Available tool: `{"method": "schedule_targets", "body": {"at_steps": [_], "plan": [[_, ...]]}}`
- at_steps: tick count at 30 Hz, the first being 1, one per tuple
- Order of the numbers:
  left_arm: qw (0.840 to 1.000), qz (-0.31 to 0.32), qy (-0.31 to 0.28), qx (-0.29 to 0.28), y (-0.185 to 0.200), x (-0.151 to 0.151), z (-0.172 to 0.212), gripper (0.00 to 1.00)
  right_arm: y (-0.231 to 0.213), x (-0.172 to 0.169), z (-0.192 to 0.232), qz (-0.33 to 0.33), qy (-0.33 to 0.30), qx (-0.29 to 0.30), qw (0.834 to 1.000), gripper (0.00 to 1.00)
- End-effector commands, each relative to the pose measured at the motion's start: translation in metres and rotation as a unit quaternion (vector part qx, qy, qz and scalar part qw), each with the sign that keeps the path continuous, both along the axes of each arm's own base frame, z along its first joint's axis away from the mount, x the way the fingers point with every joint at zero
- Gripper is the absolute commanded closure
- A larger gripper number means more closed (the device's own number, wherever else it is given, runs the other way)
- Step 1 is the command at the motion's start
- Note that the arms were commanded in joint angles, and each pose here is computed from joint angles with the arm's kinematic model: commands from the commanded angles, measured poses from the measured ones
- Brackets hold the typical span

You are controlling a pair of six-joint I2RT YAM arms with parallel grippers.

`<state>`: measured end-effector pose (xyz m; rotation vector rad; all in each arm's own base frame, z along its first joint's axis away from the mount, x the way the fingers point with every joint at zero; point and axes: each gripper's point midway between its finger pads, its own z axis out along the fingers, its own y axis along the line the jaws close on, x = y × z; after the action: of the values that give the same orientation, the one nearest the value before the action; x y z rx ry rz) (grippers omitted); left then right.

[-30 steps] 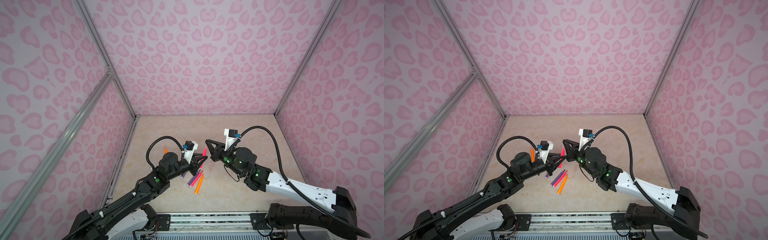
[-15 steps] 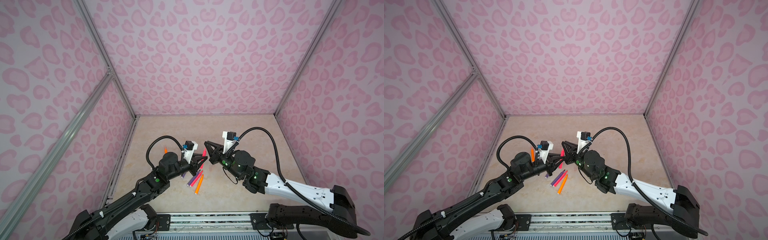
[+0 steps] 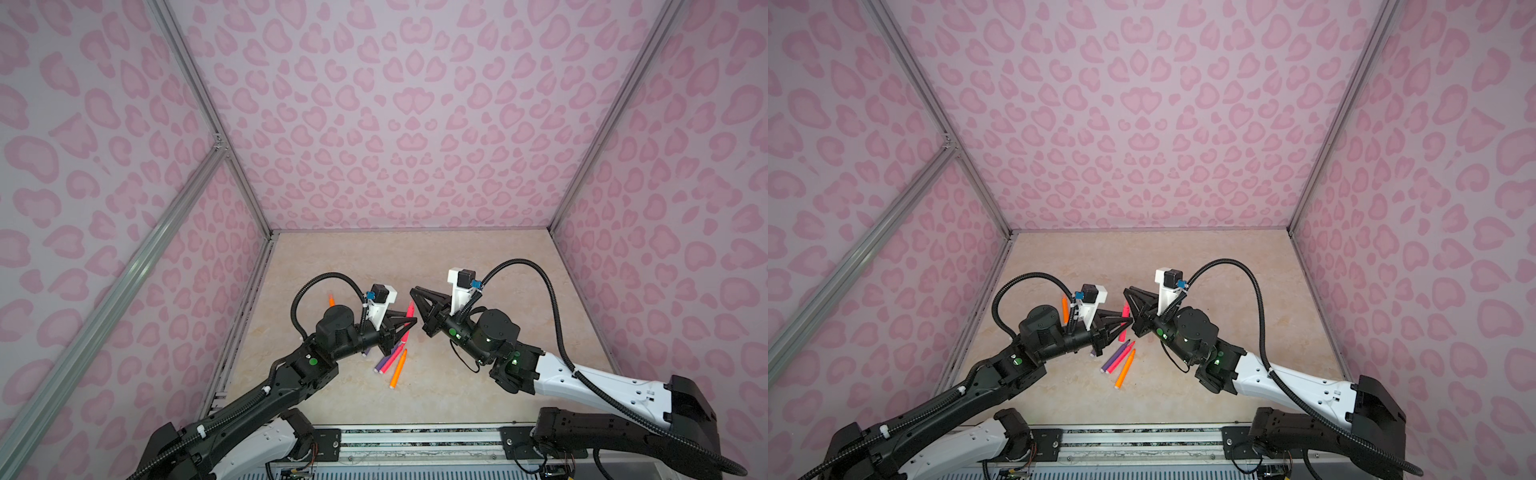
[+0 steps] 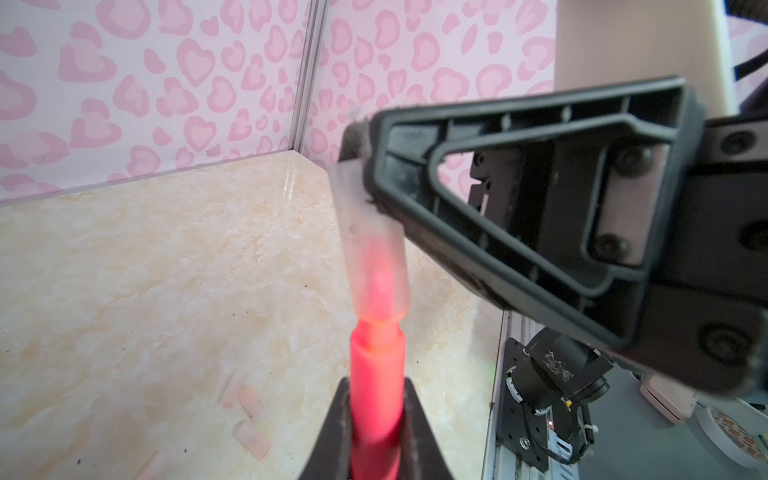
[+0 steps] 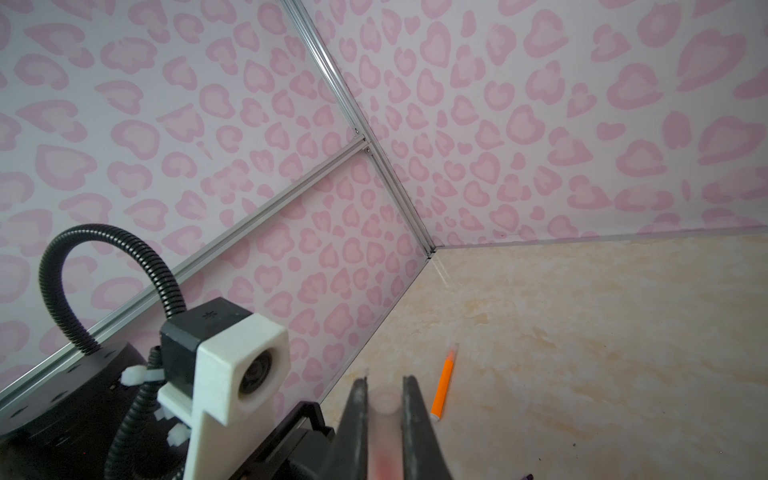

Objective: Insert the pens into the pen caps

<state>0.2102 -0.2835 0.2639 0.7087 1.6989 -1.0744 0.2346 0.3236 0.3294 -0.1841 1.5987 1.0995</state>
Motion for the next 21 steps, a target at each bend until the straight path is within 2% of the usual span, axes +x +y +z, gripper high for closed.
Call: {"method": "schedule_targets", "body": {"at_steps": [1, 8, 16, 21], "plan": [[0.999, 0.000, -0.033, -0.028, -0.001, 0.002, 0.020, 0.97, 0.013, -0.016, -0.009, 0.051, 0.003, -0.013, 0.999, 0.90], [0.999, 0.003, -0.035, -0.027, -0.001, 0.002, 0.020, 0.97, 0.009, -0.012, -0.010, 0.036, 0.017, -0.001, 0.999, 0.88], [0.999, 0.000, -0.034, -0.026, -0.001, 0.002, 0.019, 0.97, 0.007, -0.014, -0.001, 0.037, -0.001, 0.030, 0.999, 0.94], [0.999, 0.001, -0.034, -0.025, -0.001, 0.002, 0.019, 0.97, 0.011, -0.014, 0.007, 0.041, -0.008, 0.028, 0.999, 0.97]]}}
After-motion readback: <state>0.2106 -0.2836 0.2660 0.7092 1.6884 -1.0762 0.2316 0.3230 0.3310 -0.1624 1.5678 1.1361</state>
